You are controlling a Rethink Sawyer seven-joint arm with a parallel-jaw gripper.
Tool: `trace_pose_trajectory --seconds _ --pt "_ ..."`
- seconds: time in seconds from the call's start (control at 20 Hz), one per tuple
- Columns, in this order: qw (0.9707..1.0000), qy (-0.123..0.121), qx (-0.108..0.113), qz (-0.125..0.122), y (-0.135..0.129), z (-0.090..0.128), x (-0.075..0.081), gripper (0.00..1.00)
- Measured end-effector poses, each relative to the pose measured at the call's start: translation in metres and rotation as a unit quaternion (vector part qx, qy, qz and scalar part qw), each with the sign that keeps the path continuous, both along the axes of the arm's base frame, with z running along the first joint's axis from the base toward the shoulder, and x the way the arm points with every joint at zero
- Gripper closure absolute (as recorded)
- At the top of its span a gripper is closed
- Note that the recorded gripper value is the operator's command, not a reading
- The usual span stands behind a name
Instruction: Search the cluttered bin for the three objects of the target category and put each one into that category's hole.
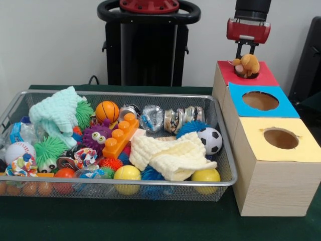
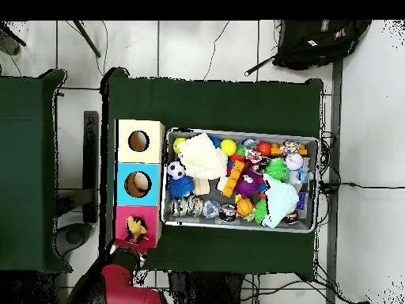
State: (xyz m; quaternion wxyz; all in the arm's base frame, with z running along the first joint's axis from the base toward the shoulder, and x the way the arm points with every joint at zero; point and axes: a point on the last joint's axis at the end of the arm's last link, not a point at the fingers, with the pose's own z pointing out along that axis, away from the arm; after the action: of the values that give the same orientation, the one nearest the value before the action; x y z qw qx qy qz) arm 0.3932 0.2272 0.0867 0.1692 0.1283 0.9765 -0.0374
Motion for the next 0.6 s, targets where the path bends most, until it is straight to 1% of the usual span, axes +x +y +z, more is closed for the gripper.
trace_pose_trajectory --seconds 0.6 --pt "1.0000 0.002 0.001 0.003 -0.0006 -0.0006 -0.0004 1.00"
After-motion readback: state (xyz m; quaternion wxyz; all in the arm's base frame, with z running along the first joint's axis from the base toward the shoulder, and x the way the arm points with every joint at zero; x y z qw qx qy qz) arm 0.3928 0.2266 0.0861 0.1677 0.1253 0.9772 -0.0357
